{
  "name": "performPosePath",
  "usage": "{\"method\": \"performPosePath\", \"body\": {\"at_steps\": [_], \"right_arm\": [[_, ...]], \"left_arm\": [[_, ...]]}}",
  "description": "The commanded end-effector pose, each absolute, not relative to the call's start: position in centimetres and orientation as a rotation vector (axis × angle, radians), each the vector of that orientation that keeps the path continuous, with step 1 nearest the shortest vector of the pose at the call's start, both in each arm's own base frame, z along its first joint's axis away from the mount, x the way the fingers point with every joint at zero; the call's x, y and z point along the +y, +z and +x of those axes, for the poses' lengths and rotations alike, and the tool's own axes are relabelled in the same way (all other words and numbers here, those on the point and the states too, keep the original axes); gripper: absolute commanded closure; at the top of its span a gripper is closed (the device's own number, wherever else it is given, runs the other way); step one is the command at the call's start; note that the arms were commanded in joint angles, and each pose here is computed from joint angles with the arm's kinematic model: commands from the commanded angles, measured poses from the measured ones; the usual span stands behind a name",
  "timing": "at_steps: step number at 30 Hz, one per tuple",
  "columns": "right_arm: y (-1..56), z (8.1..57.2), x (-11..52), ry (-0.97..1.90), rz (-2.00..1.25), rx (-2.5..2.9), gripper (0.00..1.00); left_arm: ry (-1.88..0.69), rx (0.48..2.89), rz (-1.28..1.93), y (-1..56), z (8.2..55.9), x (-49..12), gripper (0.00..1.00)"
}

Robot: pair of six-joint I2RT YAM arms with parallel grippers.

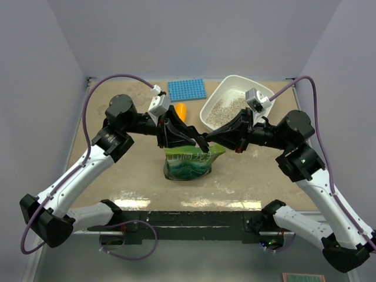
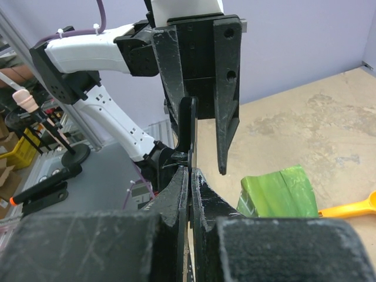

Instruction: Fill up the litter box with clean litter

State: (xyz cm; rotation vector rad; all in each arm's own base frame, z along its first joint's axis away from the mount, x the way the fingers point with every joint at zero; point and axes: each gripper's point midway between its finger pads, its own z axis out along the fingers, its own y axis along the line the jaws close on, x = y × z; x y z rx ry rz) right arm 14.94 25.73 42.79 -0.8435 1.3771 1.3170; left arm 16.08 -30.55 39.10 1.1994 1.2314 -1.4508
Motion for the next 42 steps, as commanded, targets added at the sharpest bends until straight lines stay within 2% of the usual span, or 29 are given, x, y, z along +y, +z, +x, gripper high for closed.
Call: {"method": "performPosePath", "body": {"at_steps": [1, 22, 25, 26, 29, 31, 32, 33, 35, 36, 38, 42], "right_arm": [[43.2, 14.7, 25.7, 1.304, -0.858, 1.332, 1.00], [42.6, 14.7, 26.2, 1.332, -0.858, 1.338, 1.00], [42.6, 14.5, 26.3, 1.338, -0.866, 1.339, 1.00], [42.5, 14.6, 26.3, 1.339, -0.864, 1.342, 1.00], [42.5, 14.4, 26.4, 1.343, -0.871, 1.340, 1.00], [42.4, 14.3, 26.3, 1.345, -0.874, 1.340, 1.00], [42.3, 14.3, 26.3, 1.346, -0.877, 1.341, 0.98], [42.5, 14.2, 26.2, 1.337, -0.879, 1.333, 0.80], [42.6, 14.2, 26.0, 1.317, -0.878, 1.341, 0.66], [42.7, 14.1, 25.8, 1.291, -0.894, 1.327, 0.56], [42.7, 14.1, 25.4, 1.258, -0.903, 1.350, 0.46], [42.5, 13.3, 24.9, 1.203, -0.987, 1.341, 0.37]], "left_arm": [[-1.435, 1.097, 1.253, 42.1, 14.2, -29.6, 0.68], [-1.477, 1.087, 1.235, 42.6, 14.6, -30.1, 0.68], [-1.474, 1.094, 1.240, 42.3, 14.7, -30.1, 0.77], [-1.474, 1.097, 1.243, 42.1, 14.7, -30.2, 0.85], [-1.481, 1.102, 1.249, 42.0, 14.7, -30.2, 1.00], [-1.482, 1.107, 1.251, 41.8, 14.7, -30.2, 1.00], [-1.482, 1.106, 1.251, 41.9, 14.7, -30.2, 1.00], [-1.482, 1.112, 1.250, 41.9, 14.7, -30.2, 1.00], [-1.475, 1.115, 1.247, 41.9, 14.8, -30.2, 1.00], [-1.472, 1.123, 1.248, 41.7, 14.9, -30.3, 1.00], [-1.464, 1.136, 1.240, 41.9, 15.1, -30.3, 1.00], [-1.446, 1.217, 1.219, 41.3, 15.9, -30.4, 1.00]]}}
